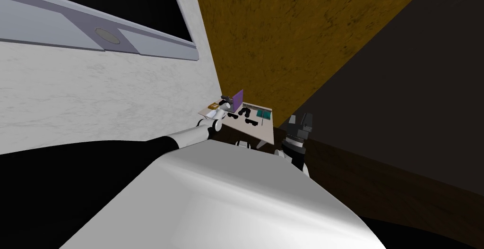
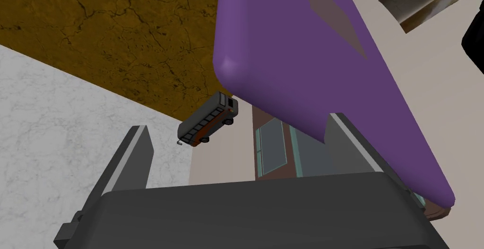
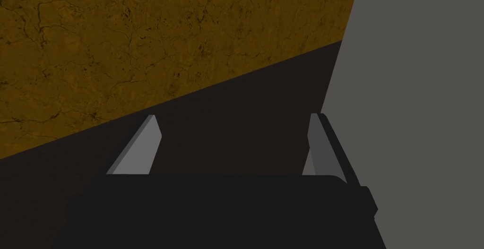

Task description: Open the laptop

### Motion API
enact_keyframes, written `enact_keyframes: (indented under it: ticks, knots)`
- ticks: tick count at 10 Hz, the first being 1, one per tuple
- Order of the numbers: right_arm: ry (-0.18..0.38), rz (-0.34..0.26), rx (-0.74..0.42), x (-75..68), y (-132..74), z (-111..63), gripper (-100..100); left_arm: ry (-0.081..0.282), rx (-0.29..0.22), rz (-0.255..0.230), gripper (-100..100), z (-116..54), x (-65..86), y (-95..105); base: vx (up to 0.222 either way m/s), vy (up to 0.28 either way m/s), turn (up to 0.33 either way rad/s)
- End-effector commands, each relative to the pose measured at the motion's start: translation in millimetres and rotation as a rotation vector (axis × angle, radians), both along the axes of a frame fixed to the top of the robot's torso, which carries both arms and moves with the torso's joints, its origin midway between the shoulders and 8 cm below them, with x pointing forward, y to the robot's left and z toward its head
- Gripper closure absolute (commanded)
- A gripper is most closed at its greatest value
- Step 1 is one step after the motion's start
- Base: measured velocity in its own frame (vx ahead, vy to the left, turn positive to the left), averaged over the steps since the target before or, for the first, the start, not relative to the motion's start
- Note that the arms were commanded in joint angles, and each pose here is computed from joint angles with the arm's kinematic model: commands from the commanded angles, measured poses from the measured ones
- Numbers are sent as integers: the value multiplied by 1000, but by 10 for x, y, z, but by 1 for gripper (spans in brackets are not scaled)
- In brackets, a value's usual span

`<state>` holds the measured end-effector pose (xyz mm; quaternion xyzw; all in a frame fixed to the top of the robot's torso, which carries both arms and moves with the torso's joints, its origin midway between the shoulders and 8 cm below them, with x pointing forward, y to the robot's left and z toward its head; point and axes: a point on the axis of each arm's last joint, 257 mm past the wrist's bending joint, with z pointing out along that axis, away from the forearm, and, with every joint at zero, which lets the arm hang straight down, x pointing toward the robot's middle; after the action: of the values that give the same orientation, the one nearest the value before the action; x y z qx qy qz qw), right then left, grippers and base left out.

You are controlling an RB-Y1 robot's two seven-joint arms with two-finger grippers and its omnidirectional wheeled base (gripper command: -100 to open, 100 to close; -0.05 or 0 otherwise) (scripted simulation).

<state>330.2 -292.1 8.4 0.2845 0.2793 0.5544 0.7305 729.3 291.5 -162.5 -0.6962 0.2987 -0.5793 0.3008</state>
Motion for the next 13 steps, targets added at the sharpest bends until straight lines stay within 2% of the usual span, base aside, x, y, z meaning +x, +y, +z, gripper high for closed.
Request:
enact_keyframes:
  ticks: [1, 3, 6, 7, 8, 9, 10, 12, 13]
  knots:
    - [0, 0, 0, 0, 0, 0, 0, 34, -37, -16, -100, -17, 67, -93, 21, -46, 12]
    - [0, 0, 0, 0, 0, 0, 0, 49, -58, -24, -100, 7, 109, -137, 13, -42, 11]
    - [0, 0, 0, 0, 0, -1, 0, 47, -53, -21, -100, -6, 102, -118, 56, -4, -11]
    - [0, 0, 0, 0, 0, 0, 0, 46, -52, -21, 100, -3, 102, -117, 11, 2, 9]
    - [0, 0, 0, 0, 0, 0, 0, 58, -128, -22, 100, -8, 111, -160, 36, 98, 27]
    - [0, 0, 0, 0, -1, 0, 0, 66, -167, -24, 100, -22, 112, -189, 50, 167, -2]
    - [0, 0, 0, 0, -1, 0, 0, 81, -243, -28, 100, -46, 114, -254, 46, 203, 15]
    - [0, 0, -1, 0, -1, 0, 0, 97, -320, -34, 100, -65, 114, -325, 16, 196, 5]
    - [0, 0, 0, 0, -1, 0, 0, 112, -397, -40, 100, -80, 113, -402, 22, 199, 24]
